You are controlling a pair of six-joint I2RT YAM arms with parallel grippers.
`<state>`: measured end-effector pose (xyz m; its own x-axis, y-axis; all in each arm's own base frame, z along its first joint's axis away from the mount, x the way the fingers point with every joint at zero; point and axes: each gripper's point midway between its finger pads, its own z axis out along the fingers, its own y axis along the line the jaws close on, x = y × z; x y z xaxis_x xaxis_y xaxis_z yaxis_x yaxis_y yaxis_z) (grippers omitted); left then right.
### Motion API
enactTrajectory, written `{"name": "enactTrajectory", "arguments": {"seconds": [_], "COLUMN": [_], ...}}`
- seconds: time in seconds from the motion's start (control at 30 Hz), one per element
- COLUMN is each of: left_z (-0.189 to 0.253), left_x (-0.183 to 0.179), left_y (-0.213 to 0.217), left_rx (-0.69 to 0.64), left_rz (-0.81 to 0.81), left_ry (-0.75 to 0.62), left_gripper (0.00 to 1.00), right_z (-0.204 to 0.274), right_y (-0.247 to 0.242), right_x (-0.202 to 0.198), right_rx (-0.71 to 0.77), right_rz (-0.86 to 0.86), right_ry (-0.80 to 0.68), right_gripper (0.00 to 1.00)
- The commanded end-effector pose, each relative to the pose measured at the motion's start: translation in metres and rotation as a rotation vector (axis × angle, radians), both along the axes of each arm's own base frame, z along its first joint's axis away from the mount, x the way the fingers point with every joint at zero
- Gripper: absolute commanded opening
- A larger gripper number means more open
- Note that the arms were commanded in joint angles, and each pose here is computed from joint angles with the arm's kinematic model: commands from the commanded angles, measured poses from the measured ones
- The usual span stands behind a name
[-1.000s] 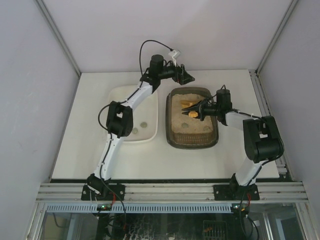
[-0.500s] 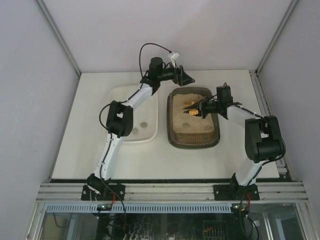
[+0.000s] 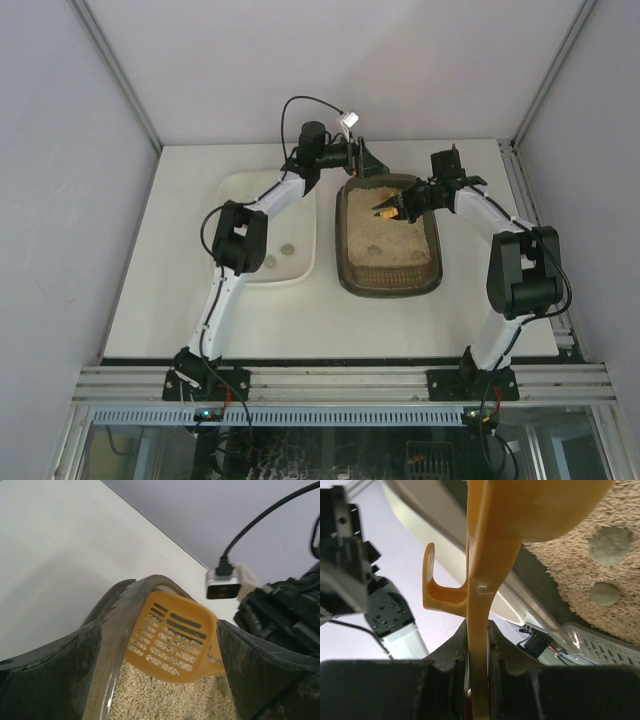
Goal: Clean the litter box
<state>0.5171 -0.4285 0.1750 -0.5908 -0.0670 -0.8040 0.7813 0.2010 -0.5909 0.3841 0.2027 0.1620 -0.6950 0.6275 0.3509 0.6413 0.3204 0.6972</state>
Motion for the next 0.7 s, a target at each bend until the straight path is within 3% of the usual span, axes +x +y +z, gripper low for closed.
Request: {"name": "enactTrajectory", "arguments": {"seconds": [0.0, 0.67], "left_z": [0.029, 0.001], "left_x": [-0.023, -0.105], "left_y": [0.001, 0.054], "left_rx": [-0.073, -0.028], "left_rz": [-0.081, -0.11], "left_ry": [0.016, 0.16], "left_gripper": [1.0, 1.0], "right_z": [-0.009, -0.012], "right_y": [0.003, 0.011], "right_x": [-0.008, -0.084], "right_rx": [-0.059, -0.121], "right_rz": [0.044, 0.297], "right_ry": [0.014, -0.005], "right_gripper": [0.0, 0.0]}}
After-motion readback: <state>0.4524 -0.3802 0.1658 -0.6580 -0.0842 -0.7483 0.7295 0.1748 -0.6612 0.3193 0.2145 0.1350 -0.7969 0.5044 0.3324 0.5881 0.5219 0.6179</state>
